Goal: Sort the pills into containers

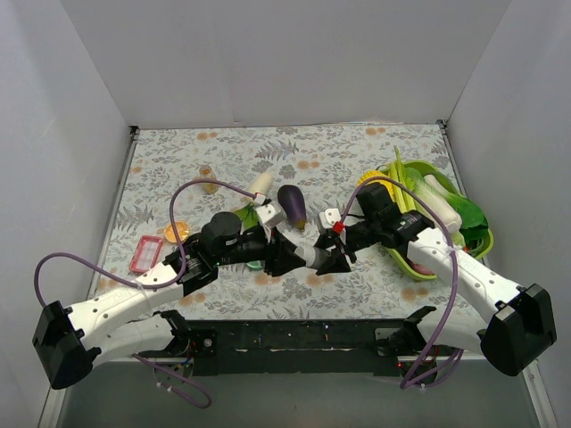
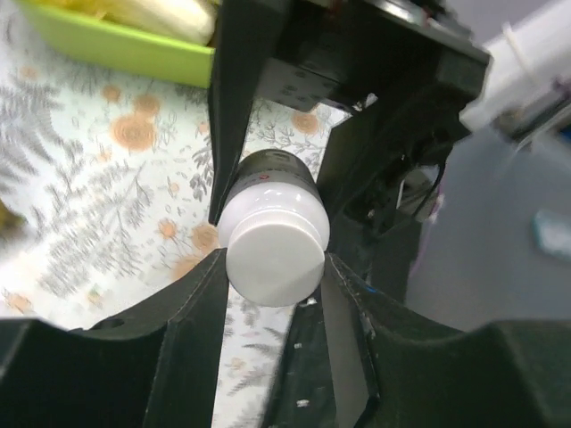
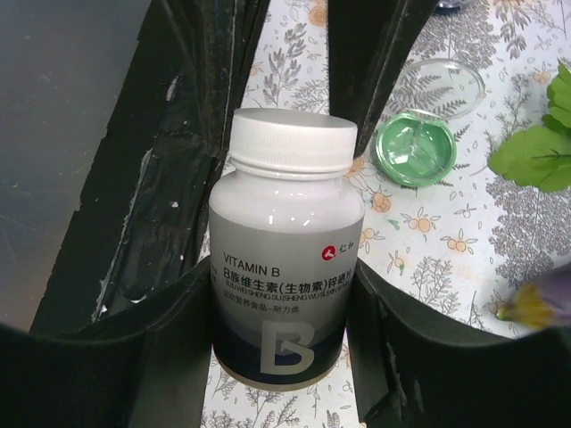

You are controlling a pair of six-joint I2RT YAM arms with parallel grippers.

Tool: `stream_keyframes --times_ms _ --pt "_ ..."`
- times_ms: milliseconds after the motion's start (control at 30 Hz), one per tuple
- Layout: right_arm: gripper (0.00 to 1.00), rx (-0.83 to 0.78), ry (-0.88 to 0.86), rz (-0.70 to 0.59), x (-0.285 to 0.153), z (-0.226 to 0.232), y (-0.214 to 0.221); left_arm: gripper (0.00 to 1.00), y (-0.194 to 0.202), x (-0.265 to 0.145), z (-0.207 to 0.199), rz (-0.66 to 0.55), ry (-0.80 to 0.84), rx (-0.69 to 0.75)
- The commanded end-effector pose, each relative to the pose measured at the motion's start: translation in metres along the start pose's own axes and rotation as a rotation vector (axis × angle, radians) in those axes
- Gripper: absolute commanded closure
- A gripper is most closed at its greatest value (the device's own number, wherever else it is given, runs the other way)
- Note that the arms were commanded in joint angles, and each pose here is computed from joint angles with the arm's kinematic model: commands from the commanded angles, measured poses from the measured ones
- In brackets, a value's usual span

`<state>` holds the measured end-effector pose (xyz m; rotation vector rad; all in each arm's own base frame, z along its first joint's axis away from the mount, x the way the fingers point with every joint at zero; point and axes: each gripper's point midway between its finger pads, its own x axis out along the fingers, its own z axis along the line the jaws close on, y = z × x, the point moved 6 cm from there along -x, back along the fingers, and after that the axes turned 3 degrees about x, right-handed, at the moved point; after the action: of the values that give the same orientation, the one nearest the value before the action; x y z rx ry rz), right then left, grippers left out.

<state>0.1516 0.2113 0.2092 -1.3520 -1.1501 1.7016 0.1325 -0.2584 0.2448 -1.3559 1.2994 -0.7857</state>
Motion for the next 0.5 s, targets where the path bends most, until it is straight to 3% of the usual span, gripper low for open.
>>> stream_keyframes --times_ms 0,33,133,267,300,333,400,433,467 --pt "0.99 -0.030 0.077 0.003 -0.002 -0.009 -0.003 1.00 -0.005 -0.007 0.001 0.007 -0.290 -0.652" --pt "0.99 -0.022 0.084 0.005 -0.002 -0.010 -0.003 1.00 -0.009 -0.008 0.009 -0.015 -0.399 -0.768" --pt "0.99 -0.011 0.101 0.010 -0.002 -0.015 -0.002 1.00 -0.014 -0.004 0.006 0.063 -0.521 -1.073" --pt "0.99 0.004 0.104 0.007 0.000 -0.018 -0.003 1.00 -0.025 0.007 -0.002 0.125 -0.498 -1.254" --pt "0.99 0.003 0.105 0.006 0.000 -0.018 -0.003 0.93 -0.028 0.009 -0.003 0.110 -0.477 -1.267" --pt "0.99 0.005 0.106 0.006 -0.001 -0.017 -0.004 0.68 -0.027 0.010 -0.003 0.113 -0.476 -1.277" --pt "0.99 0.004 0.111 0.009 -0.002 -0.016 -0.004 0.48 -0.024 0.010 -0.003 0.128 -0.475 -1.264" --pt "0.99 -0.001 0.112 0.007 -0.003 -0.015 -0.004 0.23 -0.021 0.009 -0.002 0.133 -0.471 -1.246" --pt "0.99 -0.001 0.111 0.005 -0.003 -0.014 -0.003 0.17 -0.022 0.005 -0.005 0.125 -0.451 -1.203"
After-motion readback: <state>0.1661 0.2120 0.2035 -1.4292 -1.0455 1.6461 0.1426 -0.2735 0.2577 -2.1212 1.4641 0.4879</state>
